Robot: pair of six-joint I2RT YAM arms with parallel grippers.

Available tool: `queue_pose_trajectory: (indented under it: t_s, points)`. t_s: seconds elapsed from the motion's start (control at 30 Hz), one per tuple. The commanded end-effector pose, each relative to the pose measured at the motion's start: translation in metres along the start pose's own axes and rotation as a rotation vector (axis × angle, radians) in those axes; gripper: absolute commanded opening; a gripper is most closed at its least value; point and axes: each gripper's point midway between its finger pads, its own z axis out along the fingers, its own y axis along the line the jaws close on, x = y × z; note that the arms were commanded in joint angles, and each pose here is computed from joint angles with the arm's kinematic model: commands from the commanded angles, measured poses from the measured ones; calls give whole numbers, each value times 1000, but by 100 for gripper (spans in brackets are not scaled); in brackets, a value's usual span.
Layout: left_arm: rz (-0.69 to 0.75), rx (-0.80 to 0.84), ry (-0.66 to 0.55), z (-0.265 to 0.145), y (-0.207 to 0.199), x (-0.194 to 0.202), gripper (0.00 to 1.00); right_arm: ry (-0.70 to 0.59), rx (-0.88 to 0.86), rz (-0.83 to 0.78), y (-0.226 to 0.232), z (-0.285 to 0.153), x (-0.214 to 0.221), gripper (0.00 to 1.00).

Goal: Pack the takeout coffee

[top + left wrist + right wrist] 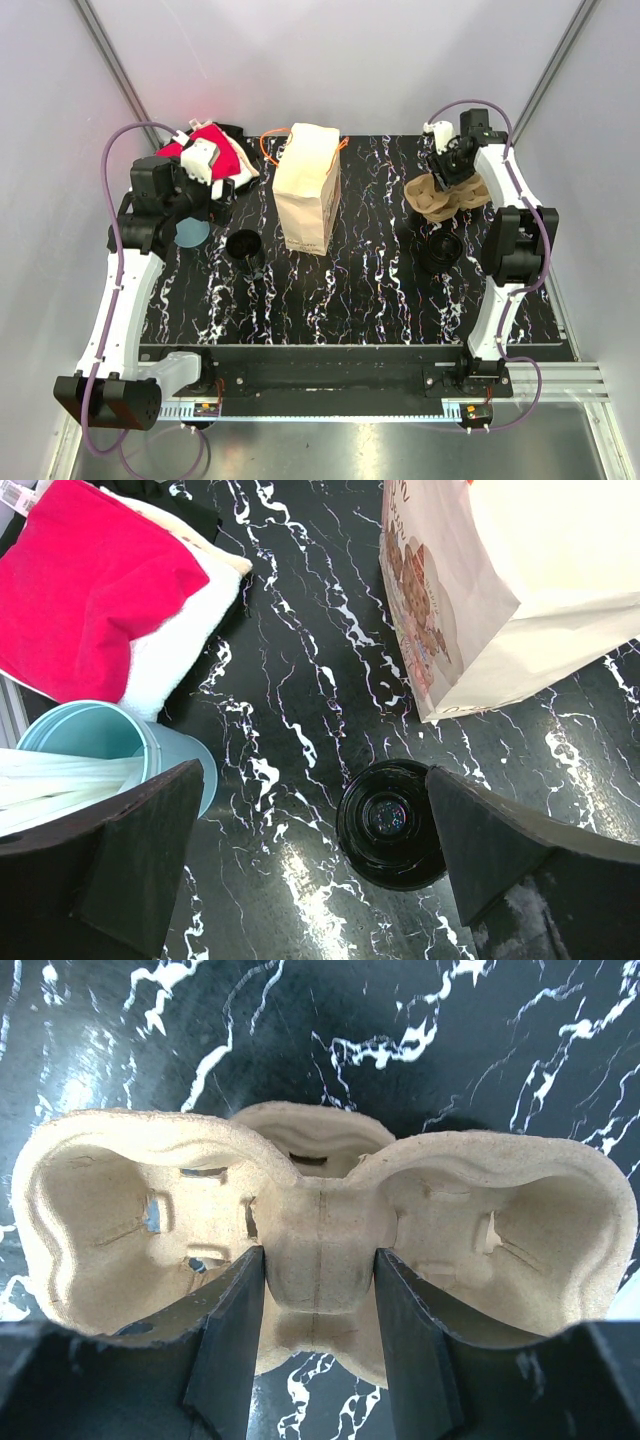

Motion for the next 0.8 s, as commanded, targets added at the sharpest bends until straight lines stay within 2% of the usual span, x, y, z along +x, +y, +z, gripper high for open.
queue_pose_trajectory:
  t_s: [0.0,0.3,0.5,0.57,0.77]
  points:
    - [-1,18,-56,2,-1,-13,99,-28,59,1,-8,-15,-7,52]
    - [-3,24,-57,2,-2,-12,99,5,34,8,-1,-4,8,53]
    - [-4,25,-54,3,-2,-11,99,15,37,6,-1,-1,11,60]
    - [-6,26,-54,3,-2,-12,99,15,37,6,-2,-1,11,66]
    - [-8,23,-52,3,-1,-11,99,23,35,7,-3,4,13,68]
